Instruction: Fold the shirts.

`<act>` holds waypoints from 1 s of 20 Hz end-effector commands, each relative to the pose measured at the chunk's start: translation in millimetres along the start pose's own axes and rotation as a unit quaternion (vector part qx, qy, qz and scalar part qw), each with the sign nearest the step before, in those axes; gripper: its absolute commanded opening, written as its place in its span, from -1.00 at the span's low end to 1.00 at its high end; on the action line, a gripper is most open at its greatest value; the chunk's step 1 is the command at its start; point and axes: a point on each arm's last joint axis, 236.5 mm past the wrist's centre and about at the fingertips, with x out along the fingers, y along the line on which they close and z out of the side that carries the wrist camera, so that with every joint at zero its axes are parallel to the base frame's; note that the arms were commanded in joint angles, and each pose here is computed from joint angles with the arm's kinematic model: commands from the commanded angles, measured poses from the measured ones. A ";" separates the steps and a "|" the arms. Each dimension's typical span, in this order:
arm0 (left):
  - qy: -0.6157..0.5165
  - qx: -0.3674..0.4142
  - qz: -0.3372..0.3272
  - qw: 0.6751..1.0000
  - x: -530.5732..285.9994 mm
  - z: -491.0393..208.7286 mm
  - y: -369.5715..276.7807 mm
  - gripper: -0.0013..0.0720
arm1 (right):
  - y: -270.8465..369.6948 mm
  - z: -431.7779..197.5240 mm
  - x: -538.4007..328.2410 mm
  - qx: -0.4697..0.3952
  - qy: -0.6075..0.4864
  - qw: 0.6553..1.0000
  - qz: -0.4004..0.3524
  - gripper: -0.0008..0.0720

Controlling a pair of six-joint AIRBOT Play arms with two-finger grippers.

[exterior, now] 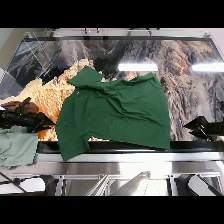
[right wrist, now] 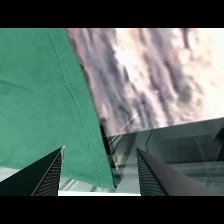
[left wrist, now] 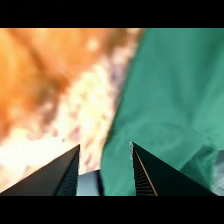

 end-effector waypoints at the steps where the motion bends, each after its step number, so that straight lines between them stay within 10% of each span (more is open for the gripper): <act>1: 0.028 -0.001 -0.008 1.000 21.9 9.8 8.9 -0.02 | -1.0 -3.0 2.5 0.002 0.001 1.000 0.002 0.42; 7: 0.147 0.101 -0.065 0.982 55.9 3.9 -44.4 0.02 | -7.2 -6.1 2.6 -0.002 0.008 1.000 -0.011 0.42; 9: 0.170 0.124 -0.041 0.977 59.6 2.4 -41.4 -0.88 | -26.2 -15.2 2.9 0.003 0.026 0.998 -0.050 0.42; 20: 0.148 0.129 -0.024 0.980 66.9 11.9 -36.7 -0.93 | -9.3 -80.2 81.5 0.099 0.089 0.988 0.078 0.31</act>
